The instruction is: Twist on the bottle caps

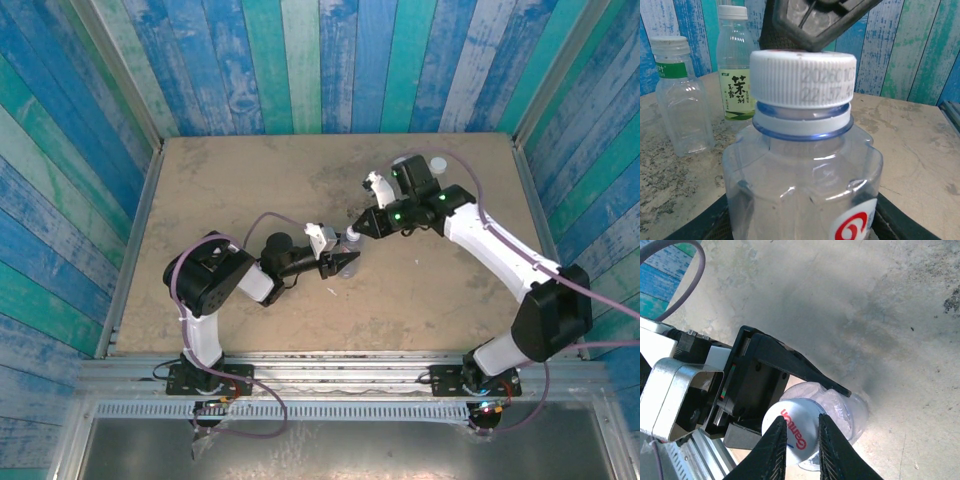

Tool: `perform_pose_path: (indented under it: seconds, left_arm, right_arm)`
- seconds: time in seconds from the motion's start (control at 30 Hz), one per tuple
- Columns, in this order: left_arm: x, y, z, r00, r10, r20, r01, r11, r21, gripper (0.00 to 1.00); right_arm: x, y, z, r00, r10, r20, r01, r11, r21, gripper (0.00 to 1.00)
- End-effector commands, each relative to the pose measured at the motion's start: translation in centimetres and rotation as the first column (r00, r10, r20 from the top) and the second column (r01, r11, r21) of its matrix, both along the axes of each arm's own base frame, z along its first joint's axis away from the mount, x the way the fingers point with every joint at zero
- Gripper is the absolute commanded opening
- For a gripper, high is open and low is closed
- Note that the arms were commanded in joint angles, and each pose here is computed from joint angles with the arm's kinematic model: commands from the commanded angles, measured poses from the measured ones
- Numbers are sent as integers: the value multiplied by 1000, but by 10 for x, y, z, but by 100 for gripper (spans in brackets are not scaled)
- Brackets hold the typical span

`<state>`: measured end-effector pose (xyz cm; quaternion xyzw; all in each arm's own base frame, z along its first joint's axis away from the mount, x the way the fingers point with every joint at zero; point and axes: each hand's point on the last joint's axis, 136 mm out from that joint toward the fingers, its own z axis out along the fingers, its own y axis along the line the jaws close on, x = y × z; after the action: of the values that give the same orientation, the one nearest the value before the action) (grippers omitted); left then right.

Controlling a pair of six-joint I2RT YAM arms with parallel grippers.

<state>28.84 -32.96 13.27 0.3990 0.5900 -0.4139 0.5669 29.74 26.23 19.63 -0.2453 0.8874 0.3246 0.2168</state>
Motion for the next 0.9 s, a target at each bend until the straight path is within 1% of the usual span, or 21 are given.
perform_pose_path:
  seconds: [0.0, 0.1, 0.17, 0.23, 0.33, 0.4, 0.43, 0.47, 0.5, 0.57, 0.63, 0.7, 0.77, 0.87]
  left_arm:
    - [2, 5, -29, 995, 33, -96, -26, 998, 65, 51]
    - [3, 5, -27, 994, 33, -103, -27, 998, 59, 50]
    - [2, 5, -24, 994, 30, -103, -25, 998, 53, 50]
    - [-1, 6, -21, 995, 27, -100, -22, 999, 49, 50]
    - [-5, 7, -15, 996, 13, -90, -9, 999, 51, 50]
    - [-9, 8, -11, 997, 5, -77, 0, 998, 61, 50]
    - [-11, 9, -9, 998, -1, -68, 5, 998, 66, 51]
    - [-14, 9, -8, 998, -9, -62, 13, 997, 73, 51]
    - [-17, 10, -6, 998, -19, -57, 23, 997, 80, 51]
    - [-25, 10, -5, 997, -56, -44, 60, 993, 101, 52]
    - [-35, 9, -1, 994, -101, -27, 104, 988, 111, 52]
    - [-44, 10, 1, 990, -138, -13, 139, 983, 118, 52]
    - [-51, 10, 3, 986, -169, 3, 167, 978, 127, 52]
    - [-62, 11, 6, 976, -218, 27, 212, 967, 144, 52]
  right_arm:
    - [-30, -3, -8, 997, 37, -73, -35, 999, 25, 20]
    - [-46, -4, -3, 996, 57, -71, -52, 996, 75, 22]
    - [-53, -3, 6, 996, 77, -42, -73, 992, 107, 23]
    - [-53, -6, 13, 997, 82, 11, -83, 992, 100, 27]
    - [-46, -14, 23, 990, 76, 122, -83, 995, 54, 43]
    - [-44, -18, 28, 976, 97, 193, -102, 995, 20, 64]
    - [-41, -22, 29, 969, 103, 227, -103, 995, -10, 71]
    - [-40, -25, 30, 959, 117, 256, -110, 993, -41, 75]
    - [-41, -28, 30, 943, 158, 291, -140, 987, -82, 78]
    - [-51, -28, 28, 894, 282, 348, -244, 958, -150, 81]
    - [-69, -26, 23, 813, 434, 388, -377, 900, -217, 81]
    - [-84, -25, 18, 730, 550, 406, -468, 835, -289, 80]
    - [-96, -19, 18, 673, 615, 411, -521, 789, -327, 79]
    - [-106, -13, 19, 620, 672, 405, -575, 740, -348, 73]
